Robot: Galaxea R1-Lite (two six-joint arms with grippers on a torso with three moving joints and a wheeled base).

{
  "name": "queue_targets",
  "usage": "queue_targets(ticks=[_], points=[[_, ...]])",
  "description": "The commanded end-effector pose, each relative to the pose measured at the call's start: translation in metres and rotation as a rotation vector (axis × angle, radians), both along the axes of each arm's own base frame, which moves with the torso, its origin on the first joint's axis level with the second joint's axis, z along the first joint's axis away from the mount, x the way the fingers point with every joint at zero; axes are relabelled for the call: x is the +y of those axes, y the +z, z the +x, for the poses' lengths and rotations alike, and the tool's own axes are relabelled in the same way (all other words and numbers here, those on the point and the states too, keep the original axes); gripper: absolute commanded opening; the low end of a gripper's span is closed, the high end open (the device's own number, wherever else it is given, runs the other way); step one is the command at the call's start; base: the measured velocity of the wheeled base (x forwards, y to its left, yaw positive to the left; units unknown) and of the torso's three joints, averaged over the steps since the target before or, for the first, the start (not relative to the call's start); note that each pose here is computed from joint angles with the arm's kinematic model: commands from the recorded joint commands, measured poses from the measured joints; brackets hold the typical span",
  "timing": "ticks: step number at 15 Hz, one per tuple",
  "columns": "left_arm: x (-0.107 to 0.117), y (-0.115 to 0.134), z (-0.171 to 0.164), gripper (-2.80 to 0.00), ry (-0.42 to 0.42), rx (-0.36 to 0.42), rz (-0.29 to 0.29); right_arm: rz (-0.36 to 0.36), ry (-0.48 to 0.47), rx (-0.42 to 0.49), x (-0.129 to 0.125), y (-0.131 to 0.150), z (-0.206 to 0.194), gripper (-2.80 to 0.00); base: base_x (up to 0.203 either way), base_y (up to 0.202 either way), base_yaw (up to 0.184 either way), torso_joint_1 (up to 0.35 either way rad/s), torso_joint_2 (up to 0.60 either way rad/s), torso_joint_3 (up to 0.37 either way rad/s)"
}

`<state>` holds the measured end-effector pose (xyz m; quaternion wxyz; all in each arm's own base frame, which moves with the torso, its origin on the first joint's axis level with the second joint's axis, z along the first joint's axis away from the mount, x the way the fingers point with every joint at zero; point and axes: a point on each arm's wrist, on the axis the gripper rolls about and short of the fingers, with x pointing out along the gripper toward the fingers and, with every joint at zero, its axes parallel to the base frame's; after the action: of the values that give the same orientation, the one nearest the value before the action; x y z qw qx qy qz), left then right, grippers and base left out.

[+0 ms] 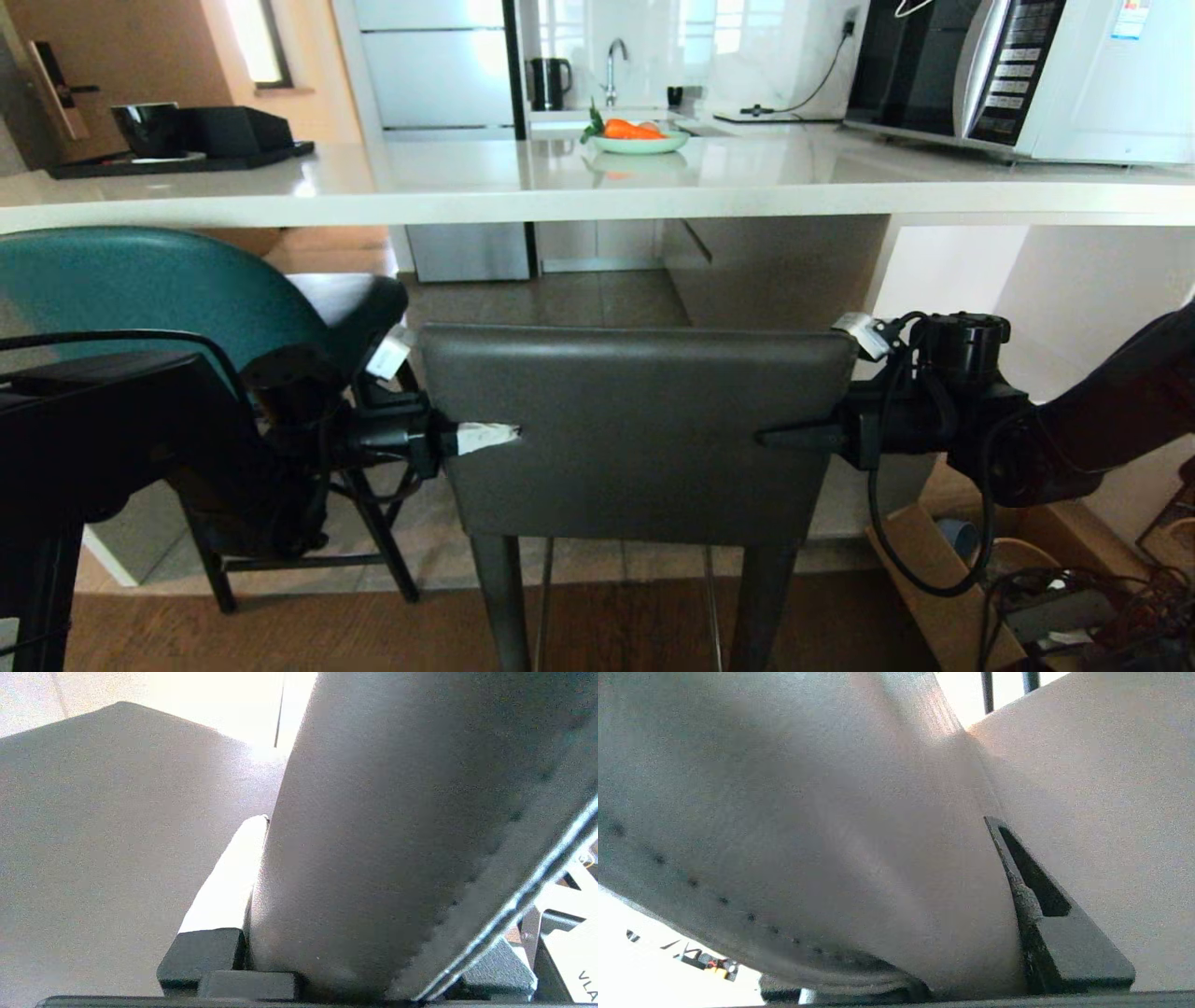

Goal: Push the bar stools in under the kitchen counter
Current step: Pull the gray chair out from under the dining table

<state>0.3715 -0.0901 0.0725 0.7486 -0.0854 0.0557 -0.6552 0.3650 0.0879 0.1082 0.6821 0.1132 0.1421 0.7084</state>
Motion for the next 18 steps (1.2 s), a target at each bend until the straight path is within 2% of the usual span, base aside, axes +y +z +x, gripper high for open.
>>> queue_targets(ticks=[1,13,18], points=[[0.0,-0.002,0.0,-2.8,-0.011,0.001,0.0,0.001,0.026,0.005,0.007,-0.003,-0.001,-2.8,-0.195,0.0,-0.002,0.005,0.0,0.0],[-0.001,-0.002,0.0,-2.8,-0.013,0.001,0.0,0.0,0.027,0.007,0.008,-0.004,0.001,-2.8,-0.191,0.0,-0.002,0.002,0.0,0.002],[-0.001,-0.001,0.003,-2.8,-0.011,-0.007,-0.001,-0.002,0.029,0.022,0.01,-0.012,0.007,-2.8,-0.021,0.0,-0.001,0.0,0.0,0.0]])
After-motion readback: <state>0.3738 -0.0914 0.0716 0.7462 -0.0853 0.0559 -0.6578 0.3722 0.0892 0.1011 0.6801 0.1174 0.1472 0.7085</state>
